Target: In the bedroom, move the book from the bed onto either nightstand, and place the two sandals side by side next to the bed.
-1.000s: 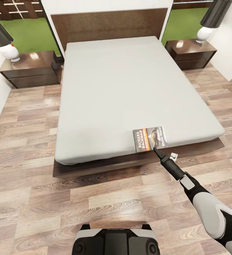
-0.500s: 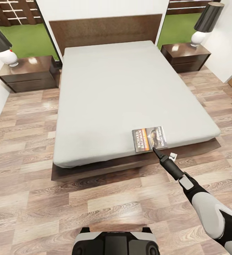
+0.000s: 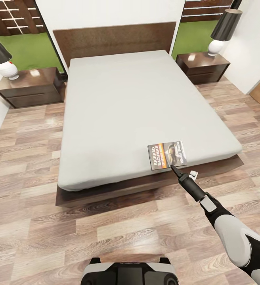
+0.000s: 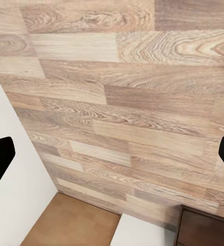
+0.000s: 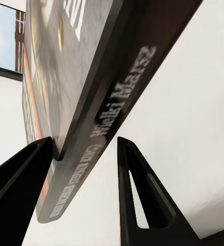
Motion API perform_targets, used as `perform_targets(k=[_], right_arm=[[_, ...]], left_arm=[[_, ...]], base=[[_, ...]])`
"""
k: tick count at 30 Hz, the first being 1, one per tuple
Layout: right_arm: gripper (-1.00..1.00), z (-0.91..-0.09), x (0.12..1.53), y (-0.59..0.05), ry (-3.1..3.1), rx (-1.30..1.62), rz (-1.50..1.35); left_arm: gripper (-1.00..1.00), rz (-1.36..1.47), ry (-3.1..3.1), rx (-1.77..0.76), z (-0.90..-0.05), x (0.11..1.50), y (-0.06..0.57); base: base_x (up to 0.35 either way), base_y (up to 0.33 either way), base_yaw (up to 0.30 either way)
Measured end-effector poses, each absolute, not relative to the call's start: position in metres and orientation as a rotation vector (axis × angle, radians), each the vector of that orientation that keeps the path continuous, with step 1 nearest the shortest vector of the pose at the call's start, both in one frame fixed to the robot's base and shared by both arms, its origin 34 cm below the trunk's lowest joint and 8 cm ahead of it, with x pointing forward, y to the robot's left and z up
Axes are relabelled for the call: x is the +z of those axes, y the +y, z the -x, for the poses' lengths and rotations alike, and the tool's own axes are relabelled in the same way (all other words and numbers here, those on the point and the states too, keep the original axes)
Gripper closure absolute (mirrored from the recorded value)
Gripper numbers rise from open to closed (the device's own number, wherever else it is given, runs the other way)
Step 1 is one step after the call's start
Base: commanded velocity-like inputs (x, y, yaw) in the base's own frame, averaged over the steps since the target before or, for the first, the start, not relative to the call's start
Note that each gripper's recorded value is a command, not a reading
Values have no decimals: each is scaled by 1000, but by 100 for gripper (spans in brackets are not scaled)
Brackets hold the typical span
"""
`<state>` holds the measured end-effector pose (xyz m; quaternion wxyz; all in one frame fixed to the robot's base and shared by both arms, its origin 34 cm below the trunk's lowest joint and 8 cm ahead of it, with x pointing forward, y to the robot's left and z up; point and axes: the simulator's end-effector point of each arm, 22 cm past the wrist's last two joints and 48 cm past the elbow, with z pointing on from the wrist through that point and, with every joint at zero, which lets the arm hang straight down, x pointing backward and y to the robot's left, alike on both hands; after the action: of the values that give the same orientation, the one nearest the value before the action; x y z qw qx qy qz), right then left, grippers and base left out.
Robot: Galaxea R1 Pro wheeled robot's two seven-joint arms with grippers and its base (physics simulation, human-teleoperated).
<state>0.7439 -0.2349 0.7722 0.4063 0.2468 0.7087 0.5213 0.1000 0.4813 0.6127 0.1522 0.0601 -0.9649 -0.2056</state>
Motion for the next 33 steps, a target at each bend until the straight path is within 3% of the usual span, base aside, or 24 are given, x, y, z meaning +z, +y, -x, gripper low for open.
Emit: perform_targets(k=[33], right_arm=[[100, -754, 805, -226, 1750, 1331, -574]], left_arm=[[-100, -190, -2818, -593, -120, 613, 480]], base=[[0, 0, -29]])
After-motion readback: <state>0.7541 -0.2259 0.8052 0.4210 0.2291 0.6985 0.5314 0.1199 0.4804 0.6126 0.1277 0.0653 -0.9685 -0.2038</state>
